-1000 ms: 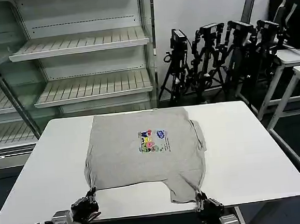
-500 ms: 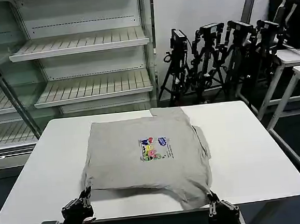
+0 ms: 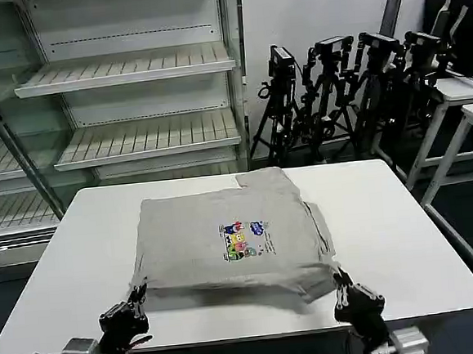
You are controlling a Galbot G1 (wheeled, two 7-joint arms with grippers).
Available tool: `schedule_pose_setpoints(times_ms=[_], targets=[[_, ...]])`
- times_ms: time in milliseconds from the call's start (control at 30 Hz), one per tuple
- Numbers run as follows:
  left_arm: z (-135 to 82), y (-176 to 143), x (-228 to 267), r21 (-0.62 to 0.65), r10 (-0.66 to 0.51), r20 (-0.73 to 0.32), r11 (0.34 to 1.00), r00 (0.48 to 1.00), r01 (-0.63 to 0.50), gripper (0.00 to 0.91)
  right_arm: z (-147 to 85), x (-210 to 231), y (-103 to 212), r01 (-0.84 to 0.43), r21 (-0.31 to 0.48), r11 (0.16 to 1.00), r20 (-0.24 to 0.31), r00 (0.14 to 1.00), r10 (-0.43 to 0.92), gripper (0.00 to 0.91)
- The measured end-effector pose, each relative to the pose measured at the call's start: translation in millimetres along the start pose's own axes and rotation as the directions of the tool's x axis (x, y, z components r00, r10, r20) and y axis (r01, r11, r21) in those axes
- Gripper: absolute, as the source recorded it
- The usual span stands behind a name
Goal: Fold and organize the clothes.
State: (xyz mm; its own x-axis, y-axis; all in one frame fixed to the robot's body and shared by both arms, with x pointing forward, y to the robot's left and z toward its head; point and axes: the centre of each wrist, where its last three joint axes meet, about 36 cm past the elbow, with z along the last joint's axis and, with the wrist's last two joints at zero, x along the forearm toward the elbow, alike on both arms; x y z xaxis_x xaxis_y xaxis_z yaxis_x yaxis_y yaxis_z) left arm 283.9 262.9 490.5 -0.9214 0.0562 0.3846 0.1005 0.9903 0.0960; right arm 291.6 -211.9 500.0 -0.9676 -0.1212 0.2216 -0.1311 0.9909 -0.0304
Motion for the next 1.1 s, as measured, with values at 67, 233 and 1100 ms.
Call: schedule_pose_setpoints(times_ms=[67,233,1100], targets=[[0,3,-9,-0.007,0.001,0.000,1.000,1.000,-0.001,0.040,-1,-12,-2,0.007,0.002,1.000,0.004,1.000,-0.007,0.000],[-1,11,-30,-0.035,-0.003,0.005,0.999,1.000,0.003,0.040,-3,-41,-4,0.031,0.020,0.999,0.007,0.999,-0.031,0.000],[0,25,-76,-0.068,-0.028,0.018,0.997,0.999,0.029,0.907,14,-118,1,0.039,0.114,0.993,-0.029,0.999,-0.036,0.907]])
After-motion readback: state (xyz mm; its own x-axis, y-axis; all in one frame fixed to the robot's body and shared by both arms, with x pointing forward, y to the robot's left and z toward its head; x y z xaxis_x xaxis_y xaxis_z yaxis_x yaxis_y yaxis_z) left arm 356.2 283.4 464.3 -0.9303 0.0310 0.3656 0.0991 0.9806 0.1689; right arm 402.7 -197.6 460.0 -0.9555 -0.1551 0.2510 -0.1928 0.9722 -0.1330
